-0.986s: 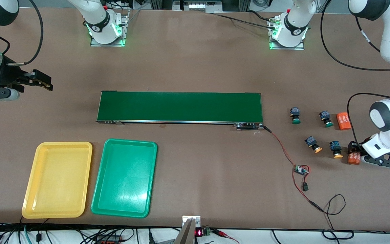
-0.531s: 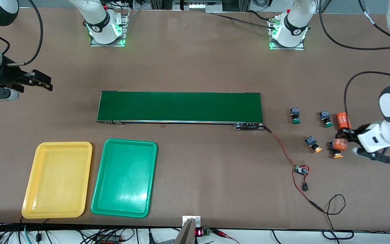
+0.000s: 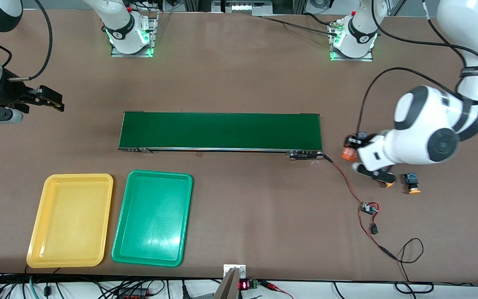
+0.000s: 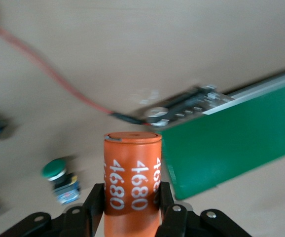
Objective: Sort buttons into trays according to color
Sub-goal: 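Carry the orange battery onto the conveyor belt and open the left gripper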
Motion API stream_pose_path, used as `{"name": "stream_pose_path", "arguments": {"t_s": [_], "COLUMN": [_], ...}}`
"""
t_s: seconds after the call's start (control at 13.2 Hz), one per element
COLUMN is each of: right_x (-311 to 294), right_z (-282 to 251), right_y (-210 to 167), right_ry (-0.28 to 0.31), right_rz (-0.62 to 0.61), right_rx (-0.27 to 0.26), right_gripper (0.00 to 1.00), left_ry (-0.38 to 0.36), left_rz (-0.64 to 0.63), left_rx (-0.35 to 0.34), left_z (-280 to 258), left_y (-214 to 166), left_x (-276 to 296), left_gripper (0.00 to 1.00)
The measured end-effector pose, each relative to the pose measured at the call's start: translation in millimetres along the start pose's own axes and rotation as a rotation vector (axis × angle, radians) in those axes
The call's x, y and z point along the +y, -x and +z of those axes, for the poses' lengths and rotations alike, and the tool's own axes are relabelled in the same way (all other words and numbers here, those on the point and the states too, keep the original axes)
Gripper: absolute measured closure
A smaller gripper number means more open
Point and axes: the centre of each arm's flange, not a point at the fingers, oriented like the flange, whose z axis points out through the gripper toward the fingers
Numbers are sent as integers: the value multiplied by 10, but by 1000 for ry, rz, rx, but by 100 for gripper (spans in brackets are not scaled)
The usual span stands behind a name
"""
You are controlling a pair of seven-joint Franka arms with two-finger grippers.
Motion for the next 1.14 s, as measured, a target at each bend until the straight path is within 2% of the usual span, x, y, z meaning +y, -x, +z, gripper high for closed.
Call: {"name": "stream_pose_path", "arguments": {"t_s": [0.3,0.46,0.68,0.91,1.14], "right_x": [3,4,6,8,25], "right_z": [1,2,2,2,2], "right_y": [0,0,0,0,1], "right_ry": [0,0,0,0,0], "right_rz": [0,1,1,1,5], "right_rx": [0,0,0,0,0], "right_gripper": [0,0,0,0,0], "left_ry": [-8,-14,-68,-102,-190], "left_rz": [383,558,775,930,1012], "left_rx": [-49,-46,-53,-81,-121], "left_z": [309,536,979,1082,1187], "left_y": [-85,-123,-120,-100,-84], "left_x": [685,938,1065,1153,1283], "left_gripper": [50,50,50,50,50]}}
